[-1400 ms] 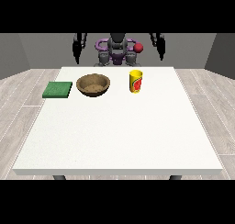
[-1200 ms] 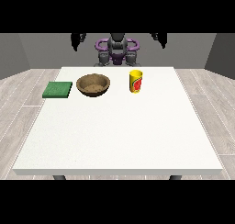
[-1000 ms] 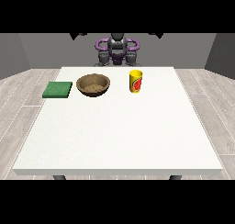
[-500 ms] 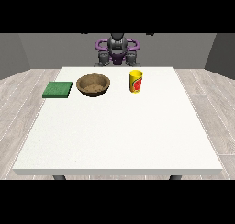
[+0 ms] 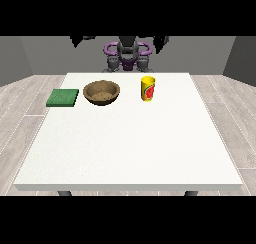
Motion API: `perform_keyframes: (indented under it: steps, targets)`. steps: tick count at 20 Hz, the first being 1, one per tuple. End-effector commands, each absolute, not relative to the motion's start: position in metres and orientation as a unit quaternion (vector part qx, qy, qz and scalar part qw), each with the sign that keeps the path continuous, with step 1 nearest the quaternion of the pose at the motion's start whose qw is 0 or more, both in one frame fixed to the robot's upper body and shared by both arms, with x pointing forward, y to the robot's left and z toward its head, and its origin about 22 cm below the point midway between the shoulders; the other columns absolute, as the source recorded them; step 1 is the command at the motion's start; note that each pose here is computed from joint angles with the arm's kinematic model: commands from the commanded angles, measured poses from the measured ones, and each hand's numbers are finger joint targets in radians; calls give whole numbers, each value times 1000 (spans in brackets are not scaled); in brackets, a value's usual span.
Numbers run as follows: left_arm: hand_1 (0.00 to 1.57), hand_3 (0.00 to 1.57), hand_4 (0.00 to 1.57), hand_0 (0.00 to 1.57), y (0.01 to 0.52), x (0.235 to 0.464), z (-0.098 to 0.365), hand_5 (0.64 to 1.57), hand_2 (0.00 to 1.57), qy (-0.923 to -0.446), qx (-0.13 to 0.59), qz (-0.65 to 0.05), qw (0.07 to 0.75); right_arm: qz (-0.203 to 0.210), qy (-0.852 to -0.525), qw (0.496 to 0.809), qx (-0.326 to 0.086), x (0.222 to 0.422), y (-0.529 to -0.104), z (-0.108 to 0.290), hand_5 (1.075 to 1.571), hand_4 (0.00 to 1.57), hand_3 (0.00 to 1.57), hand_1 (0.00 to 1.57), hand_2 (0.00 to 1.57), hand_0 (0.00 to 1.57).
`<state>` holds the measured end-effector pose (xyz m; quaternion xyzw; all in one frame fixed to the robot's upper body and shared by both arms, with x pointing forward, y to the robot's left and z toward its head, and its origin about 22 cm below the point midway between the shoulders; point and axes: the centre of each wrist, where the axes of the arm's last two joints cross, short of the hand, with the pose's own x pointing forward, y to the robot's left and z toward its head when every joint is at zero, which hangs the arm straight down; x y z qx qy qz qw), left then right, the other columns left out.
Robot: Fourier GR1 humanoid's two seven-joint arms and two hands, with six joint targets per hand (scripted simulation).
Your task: Pick the cup and pour the ball into the bowl, then pick the bowl and place it on the pad
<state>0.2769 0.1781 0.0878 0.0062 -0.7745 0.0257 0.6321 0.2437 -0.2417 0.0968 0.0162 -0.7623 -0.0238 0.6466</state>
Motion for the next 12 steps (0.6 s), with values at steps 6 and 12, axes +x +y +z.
perform_keyframes:
  steps: [6,12]
  targets:
    - [0,0,407,0,194,290,24,1484,0,-815,40,13,578,-17,-815,579,35,258,-274,91,1547,678,0,0,0,0]
    - [0,0,0,0,202,311,-18,1451,0,-788,41,-8,614,-14,-792,610,25,258,-277,75,1559,667,0,0,0,0]
